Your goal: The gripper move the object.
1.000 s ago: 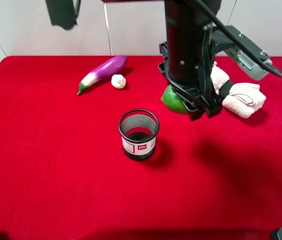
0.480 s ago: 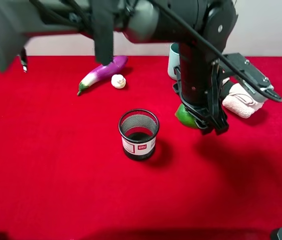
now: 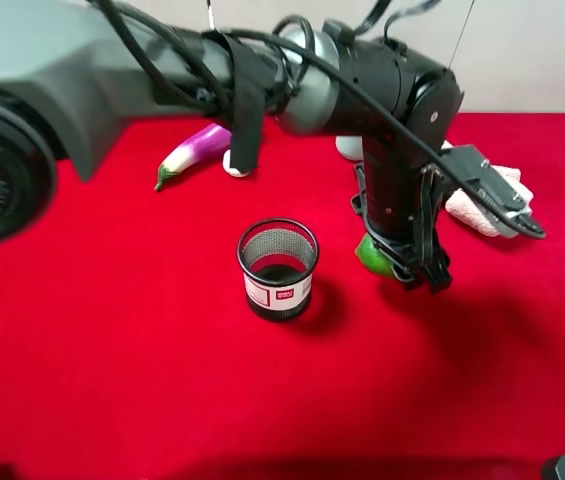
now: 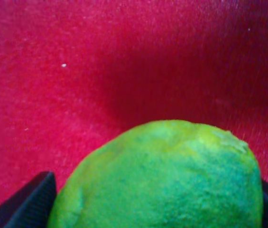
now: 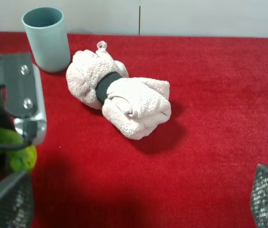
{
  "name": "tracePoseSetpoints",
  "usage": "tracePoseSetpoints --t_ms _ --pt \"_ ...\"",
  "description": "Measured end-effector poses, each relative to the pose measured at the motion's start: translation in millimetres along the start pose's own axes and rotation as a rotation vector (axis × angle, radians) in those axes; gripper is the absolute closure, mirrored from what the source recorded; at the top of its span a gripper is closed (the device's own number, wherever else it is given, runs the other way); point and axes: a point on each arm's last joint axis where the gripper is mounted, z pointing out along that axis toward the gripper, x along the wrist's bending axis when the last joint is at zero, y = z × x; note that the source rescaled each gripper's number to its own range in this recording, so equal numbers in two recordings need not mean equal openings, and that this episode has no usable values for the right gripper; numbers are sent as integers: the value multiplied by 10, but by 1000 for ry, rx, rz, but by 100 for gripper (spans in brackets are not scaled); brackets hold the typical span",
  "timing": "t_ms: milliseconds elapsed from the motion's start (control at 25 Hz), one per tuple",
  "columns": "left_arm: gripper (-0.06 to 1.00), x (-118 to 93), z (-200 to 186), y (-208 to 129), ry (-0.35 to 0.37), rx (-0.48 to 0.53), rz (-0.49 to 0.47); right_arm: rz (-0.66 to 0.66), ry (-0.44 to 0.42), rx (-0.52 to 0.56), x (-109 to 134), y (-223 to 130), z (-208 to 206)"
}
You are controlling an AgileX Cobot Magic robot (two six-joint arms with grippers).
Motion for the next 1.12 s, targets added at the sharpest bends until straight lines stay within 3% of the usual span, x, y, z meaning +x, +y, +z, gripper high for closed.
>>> tracePoseSetpoints --t_ms 440,1120 --pt "94 -44 237 -67 -39 59 -10 2 3 0 3 0 0" --pt "94 -32 278 -142 -23 139 17 2 3 0 3 0 0"
